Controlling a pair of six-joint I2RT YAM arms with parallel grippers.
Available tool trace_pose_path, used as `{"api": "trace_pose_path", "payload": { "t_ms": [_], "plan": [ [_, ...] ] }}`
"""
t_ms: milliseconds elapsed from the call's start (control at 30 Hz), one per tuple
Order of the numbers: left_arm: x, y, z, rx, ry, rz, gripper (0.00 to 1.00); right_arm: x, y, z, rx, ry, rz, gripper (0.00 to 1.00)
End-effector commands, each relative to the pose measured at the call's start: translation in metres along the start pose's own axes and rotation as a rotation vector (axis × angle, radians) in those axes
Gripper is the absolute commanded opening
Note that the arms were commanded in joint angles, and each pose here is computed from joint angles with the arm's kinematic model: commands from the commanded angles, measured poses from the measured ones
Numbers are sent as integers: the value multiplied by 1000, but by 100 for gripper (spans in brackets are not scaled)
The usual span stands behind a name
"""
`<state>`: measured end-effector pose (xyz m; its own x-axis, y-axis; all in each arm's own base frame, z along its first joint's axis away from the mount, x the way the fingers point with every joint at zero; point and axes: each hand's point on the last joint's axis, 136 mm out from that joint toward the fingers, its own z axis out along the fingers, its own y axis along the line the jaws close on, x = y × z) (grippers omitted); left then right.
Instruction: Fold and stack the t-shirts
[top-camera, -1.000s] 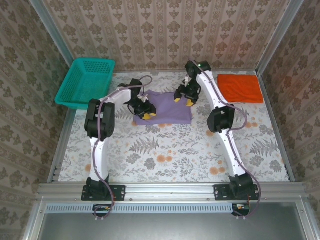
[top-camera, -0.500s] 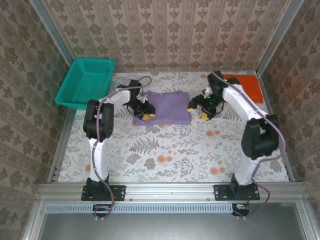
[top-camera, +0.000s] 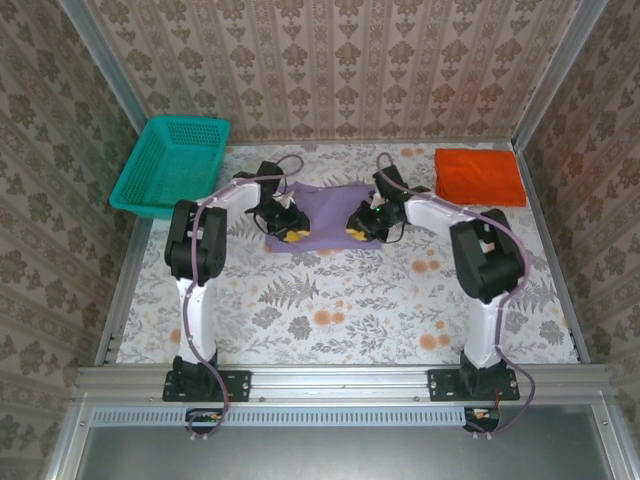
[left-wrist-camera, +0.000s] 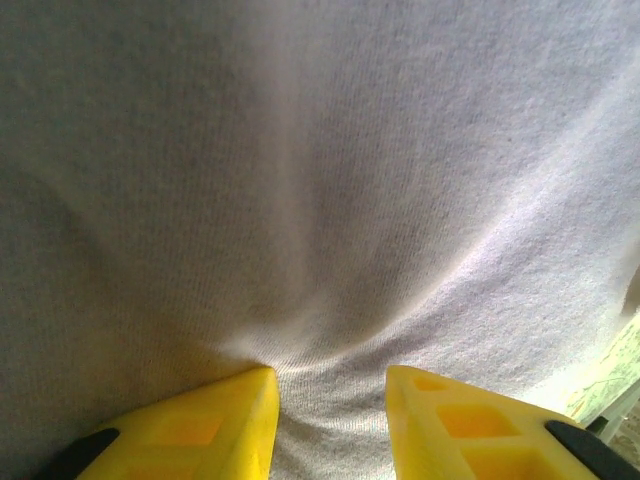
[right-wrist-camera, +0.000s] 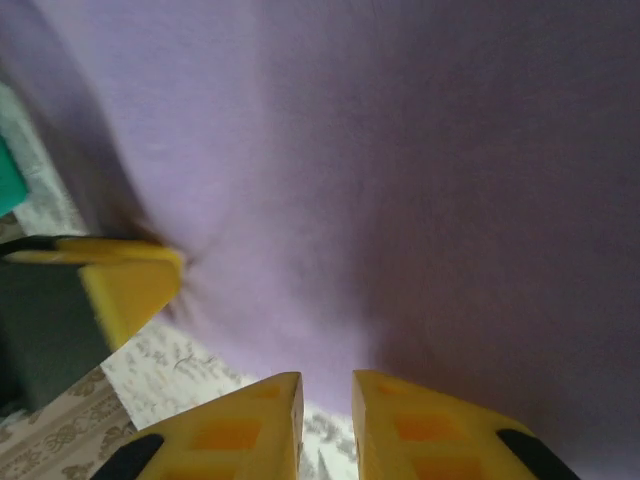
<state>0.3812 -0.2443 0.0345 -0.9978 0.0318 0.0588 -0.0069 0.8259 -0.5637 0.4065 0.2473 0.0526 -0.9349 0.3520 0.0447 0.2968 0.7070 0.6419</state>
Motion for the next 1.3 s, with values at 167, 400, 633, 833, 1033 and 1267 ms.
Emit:
{"api": "trace_pose_path", "payload": {
  "t_ms": [167, 400, 633, 833, 1033, 1267],
  "plan": [
    [40, 36, 4, -139, 63, 12, 35, 11, -62, 17, 107, 6, 110, 18],
    [68, 65, 0, -240, 67, 32, 35, 53, -122, 8, 183, 41, 193, 18],
    [80, 59, -8, -204, 62, 33, 36, 95, -137, -8, 174, 53, 234, 19],
    [61, 32, -35, -167, 10, 33, 45, 88, -86, -42, 50, -19, 118, 31],
    [15, -18, -71, -62, -100, 58, 54, 39, -21, -72, -75, -157, 11, 35],
    [-40, -23, -63, -36, -137, 44, 32, -38, 1, -48, -75, -191, 53, 18]
  ]
}}
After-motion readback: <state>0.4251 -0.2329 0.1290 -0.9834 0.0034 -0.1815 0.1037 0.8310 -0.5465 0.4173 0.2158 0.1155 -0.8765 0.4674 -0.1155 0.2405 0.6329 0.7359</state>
